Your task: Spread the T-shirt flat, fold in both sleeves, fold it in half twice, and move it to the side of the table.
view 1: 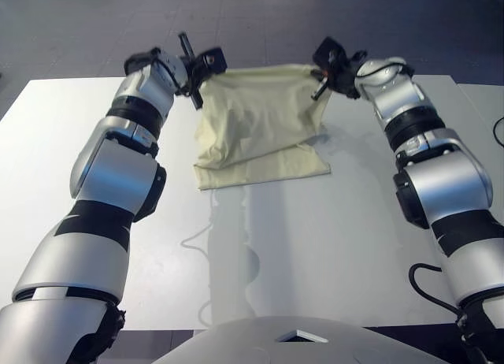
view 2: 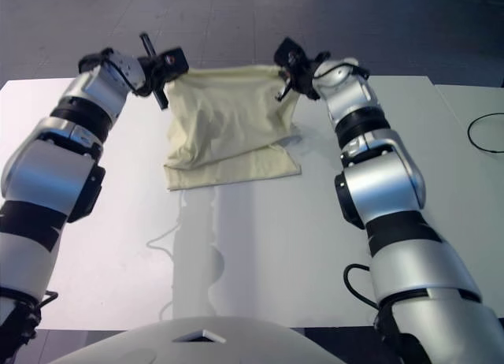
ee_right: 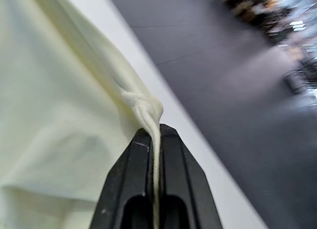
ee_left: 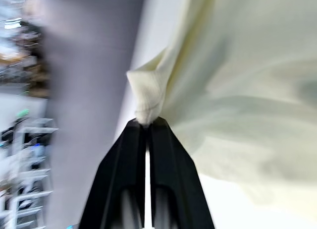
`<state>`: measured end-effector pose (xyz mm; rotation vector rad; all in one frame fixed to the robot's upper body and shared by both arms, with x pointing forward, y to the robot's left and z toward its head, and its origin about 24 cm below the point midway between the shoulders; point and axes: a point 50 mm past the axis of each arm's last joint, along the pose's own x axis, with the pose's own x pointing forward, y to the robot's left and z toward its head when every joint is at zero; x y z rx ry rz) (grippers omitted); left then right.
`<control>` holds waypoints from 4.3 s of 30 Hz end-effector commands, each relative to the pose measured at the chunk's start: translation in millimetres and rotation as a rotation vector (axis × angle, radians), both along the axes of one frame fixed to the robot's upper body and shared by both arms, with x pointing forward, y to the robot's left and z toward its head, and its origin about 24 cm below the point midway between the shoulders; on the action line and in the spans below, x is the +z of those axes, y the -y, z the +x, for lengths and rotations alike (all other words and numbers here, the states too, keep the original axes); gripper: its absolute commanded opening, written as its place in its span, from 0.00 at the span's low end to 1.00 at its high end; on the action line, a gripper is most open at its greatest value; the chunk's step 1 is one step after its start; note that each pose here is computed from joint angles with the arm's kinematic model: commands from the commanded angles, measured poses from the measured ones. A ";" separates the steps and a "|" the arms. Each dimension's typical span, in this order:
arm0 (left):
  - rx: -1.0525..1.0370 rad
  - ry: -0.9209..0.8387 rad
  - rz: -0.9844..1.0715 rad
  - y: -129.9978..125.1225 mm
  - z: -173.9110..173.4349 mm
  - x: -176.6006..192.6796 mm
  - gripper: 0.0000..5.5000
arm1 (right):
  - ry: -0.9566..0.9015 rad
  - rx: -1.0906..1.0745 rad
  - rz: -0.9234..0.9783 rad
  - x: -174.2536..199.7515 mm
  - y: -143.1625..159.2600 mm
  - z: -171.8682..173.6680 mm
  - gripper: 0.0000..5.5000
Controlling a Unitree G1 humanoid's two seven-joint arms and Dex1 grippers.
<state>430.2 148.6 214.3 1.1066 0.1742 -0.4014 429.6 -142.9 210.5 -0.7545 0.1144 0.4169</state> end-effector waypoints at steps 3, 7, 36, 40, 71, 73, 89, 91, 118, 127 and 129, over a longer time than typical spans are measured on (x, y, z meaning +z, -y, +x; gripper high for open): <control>0.106 0.192 -0.016 -1.0 4.2 37.5 0.00 | 0.197 -0.101 -0.012 43.7 -5.4 4.6 0.00; 0.161 0.323 -0.025 -1.0 4.4 60.9 0.00 | 0.314 -0.168 -0.071 64.8 -2.2 4.7 0.00; 0.017 0.175 -0.052 -10.5 0.7 32.3 0.00 | 0.375 -0.027 -0.158 51.7 13.5 -0.2 0.00; -0.073 0.112 -0.061 -15.9 -5.7 38.7 0.00 | 0.216 0.099 -0.108 41.8 22.0 -4.6 0.00; -0.716 -0.466 0.051 -13.1 -160.2 32.4 0.00 | -0.620 0.906 -0.058 42.2 31.3 -139.1 0.00; -0.759 -0.524 0.064 -10.7 -168.9 22.2 0.00 | -0.687 0.935 -0.069 26.0 28.1 -150.4 0.00; -0.873 -0.915 0.159 -9.1 -248.0 -72.8 0.00 | -1.005 1.012 -0.068 -66.7 10.2 -226.2 0.00; -0.869 -0.941 0.175 -12.2 -254.4 -81.3 0.00 | -1.017 1.001 -0.077 -76.0 11.3 -230.8 0.00; -0.307 -0.598 -0.273 -33.0 -218.4 -78.4 0.68 | -0.651 0.360 -0.154 -97.0 61.6 -217.0 0.75; -0.303 -0.604 -0.206 -31.8 -213.8 -86.5 0.93 | -0.688 0.360 -0.350 -119.6 80.6 -225.5 0.98; -0.310 -0.606 -0.203 -30.1 -214.5 -87.5 0.98 | -0.712 0.370 -0.401 -124.3 87.3 -229.9 0.98</control>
